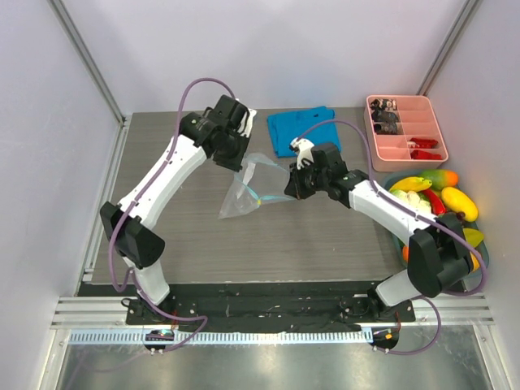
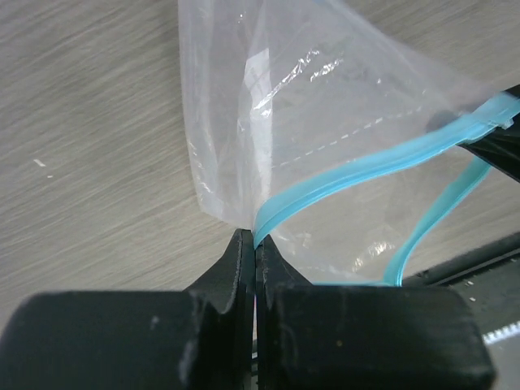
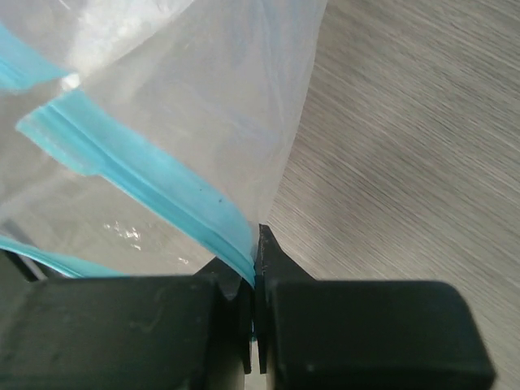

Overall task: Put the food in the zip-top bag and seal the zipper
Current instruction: Open the zipper of the food storage bag.

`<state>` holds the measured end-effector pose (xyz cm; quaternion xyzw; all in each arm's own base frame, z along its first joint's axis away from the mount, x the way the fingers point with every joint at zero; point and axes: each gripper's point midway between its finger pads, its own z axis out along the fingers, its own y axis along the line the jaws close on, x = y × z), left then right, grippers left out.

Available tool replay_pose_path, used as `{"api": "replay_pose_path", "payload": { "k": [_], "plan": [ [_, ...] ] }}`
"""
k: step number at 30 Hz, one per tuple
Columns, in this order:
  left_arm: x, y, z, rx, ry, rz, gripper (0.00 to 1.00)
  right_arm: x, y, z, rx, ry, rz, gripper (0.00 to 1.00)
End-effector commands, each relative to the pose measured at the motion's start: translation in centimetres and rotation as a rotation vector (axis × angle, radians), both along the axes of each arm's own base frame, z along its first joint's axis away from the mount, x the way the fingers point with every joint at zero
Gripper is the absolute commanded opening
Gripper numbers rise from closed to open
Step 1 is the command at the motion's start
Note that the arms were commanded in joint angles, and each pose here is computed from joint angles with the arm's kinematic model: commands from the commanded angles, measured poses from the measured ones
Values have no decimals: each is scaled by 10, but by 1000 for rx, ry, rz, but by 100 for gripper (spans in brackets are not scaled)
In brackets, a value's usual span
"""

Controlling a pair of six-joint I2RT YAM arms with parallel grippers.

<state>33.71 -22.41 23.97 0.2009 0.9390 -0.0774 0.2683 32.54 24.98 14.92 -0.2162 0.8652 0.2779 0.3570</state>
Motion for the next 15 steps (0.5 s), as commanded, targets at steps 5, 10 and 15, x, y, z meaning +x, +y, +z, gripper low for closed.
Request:
{"api": "replay_pose_path", "payload": {
  "k": [5, 10, 15],
  "plan": [
    [-19, -35, -5, -195, 137, -71, 0, -17, -17, -2, -241, -285, 321, 9],
    [-23, -45, -12, -243, 195, -67, 0, -39, -14, -11, -361, -408, 506, 11],
    [-26, -45, -22, -281, 255, -21, 0, -50, -20, -22, -449, -509, 644, 13]
  ]
}}
